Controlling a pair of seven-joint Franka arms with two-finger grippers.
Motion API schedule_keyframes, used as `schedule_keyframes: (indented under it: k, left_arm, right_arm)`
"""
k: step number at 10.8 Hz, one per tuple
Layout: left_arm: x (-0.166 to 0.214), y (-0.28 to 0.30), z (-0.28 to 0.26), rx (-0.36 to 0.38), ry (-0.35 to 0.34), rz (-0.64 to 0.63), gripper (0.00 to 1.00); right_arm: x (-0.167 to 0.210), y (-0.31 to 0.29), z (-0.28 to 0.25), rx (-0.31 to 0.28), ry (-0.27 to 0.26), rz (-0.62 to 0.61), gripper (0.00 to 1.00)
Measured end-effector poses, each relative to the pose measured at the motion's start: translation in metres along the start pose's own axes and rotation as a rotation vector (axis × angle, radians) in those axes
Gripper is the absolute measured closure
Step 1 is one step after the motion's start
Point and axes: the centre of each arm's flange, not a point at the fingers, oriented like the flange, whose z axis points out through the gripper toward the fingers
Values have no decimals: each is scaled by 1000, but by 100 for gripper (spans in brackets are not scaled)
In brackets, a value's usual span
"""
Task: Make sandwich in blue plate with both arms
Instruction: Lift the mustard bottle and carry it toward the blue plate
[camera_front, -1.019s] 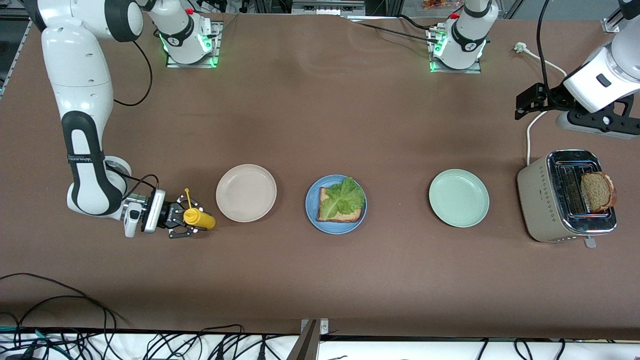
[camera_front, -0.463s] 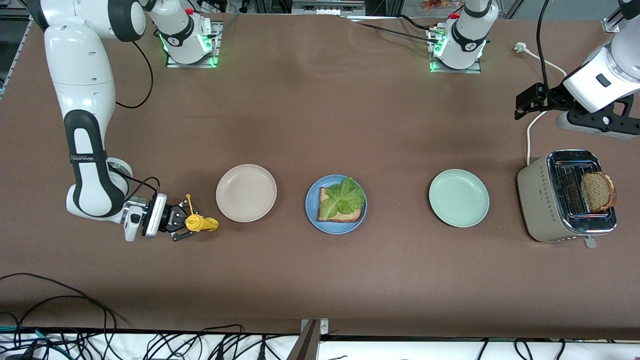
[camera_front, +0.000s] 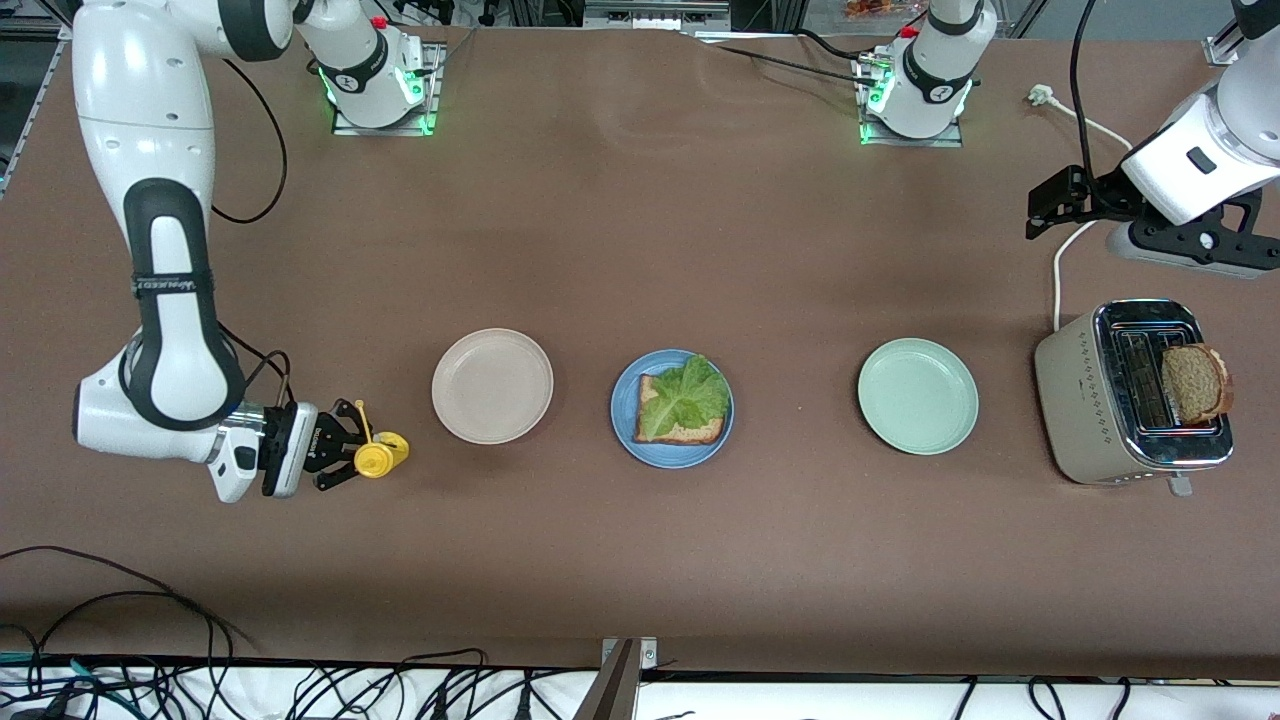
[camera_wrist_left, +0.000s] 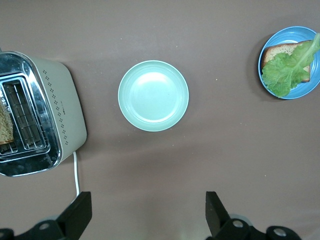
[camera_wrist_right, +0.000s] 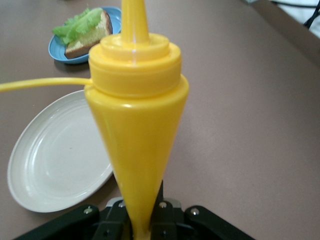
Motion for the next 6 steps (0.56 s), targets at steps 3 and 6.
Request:
schedule_keyframes:
  k: [3,6]
  left_arm:
    - [2,0,3,-1,-6,0,0]
    - [2,-2,4,-2,-7,-3,0]
  right_arm:
    - [69,-19,-11,-52,-239,76,88]
    - [135,-51,8,-120,-436,90,88]
